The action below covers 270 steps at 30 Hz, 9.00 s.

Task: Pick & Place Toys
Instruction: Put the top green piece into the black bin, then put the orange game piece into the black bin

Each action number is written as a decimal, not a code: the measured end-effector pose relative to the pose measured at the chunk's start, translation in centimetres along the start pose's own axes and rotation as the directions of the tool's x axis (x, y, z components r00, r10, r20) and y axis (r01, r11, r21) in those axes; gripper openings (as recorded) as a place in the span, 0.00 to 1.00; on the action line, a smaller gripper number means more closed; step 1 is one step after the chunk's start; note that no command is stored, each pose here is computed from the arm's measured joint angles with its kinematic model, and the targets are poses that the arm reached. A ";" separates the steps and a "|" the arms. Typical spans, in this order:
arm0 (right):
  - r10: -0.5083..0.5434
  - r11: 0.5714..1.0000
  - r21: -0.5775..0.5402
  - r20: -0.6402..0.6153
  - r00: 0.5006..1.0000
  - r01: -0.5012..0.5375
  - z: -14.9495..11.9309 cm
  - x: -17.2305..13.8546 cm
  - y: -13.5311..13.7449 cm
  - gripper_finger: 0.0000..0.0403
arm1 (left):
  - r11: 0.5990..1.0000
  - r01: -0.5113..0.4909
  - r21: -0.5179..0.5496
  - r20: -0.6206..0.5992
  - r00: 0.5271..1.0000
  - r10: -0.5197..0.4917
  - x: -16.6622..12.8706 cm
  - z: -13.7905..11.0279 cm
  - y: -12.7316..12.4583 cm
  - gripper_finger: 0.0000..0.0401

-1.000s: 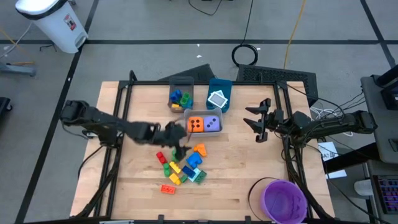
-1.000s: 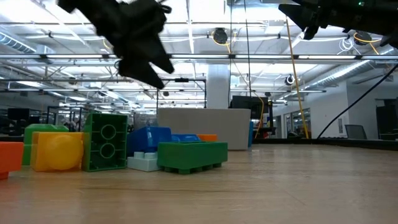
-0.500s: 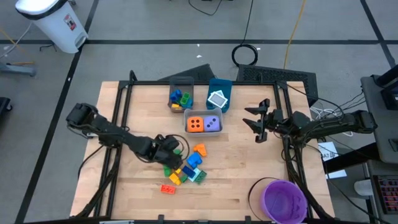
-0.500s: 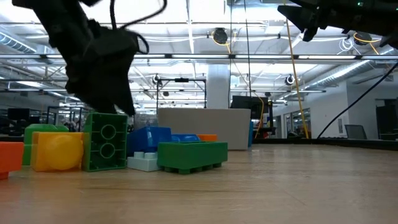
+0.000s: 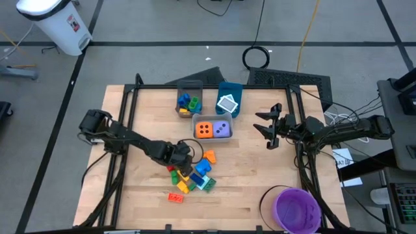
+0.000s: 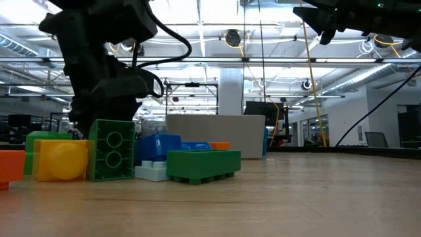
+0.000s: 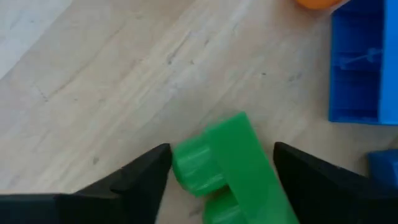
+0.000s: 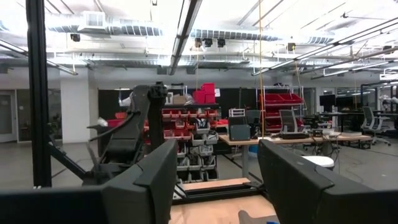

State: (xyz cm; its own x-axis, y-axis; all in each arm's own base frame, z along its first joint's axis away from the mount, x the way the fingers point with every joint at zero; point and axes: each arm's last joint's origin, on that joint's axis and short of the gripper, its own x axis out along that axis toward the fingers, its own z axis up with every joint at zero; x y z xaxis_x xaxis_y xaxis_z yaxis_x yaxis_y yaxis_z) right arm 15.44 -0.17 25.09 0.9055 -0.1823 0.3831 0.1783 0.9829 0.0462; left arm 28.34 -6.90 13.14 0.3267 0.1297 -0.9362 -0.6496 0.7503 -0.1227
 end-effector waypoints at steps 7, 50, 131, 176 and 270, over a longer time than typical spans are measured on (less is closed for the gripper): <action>0.000 1.000 0.000 0.000 1.000 0.000 0.0 0.0 0.0 0.49 | 0.999 0.007 0.045 -0.002 1.000 -0.007 -0.5 0.7 0.7 0.43; -0.004 1.000 -0.011 -0.011 1.000 0.004 -0.2 0.1 0.0 0.49 | 0.969 -0.188 -0.162 0.472 0.847 0.244 -3.5 18.7 17.0 0.78; 0.196 0.959 0.085 -0.886 0.420 -0.270 -18.4 12.3 7.9 0.62 | 0.844 0.083 0.530 0.698 0.523 -0.489 -13.8 4.7 5.7 0.94; -0.106 0.994 -0.103 -0.990 0.095 0.037 -16.7 8.5 5.9 0.72 | 0.845 0.083 0.529 0.700 0.520 -0.489 -13.9 4.8 5.8 0.90; -0.204 0.875 -0.436 -0.725 0.657 -0.209 -4.0 9.2 10.1 0.49 | 0.931 -0.118 -0.345 0.571 0.761 0.308 -4.6 16.5 17.8 0.34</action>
State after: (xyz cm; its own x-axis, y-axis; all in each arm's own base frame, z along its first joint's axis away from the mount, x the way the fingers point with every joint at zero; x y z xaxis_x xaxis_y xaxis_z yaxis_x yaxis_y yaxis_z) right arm 27.17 8.00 25.39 0.8382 -0.3397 -0.4267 0.1347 0.8871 -0.4415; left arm 26.59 16.49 20.74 0.4403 0.7003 -0.5619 -0.8804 0.4595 -0.1172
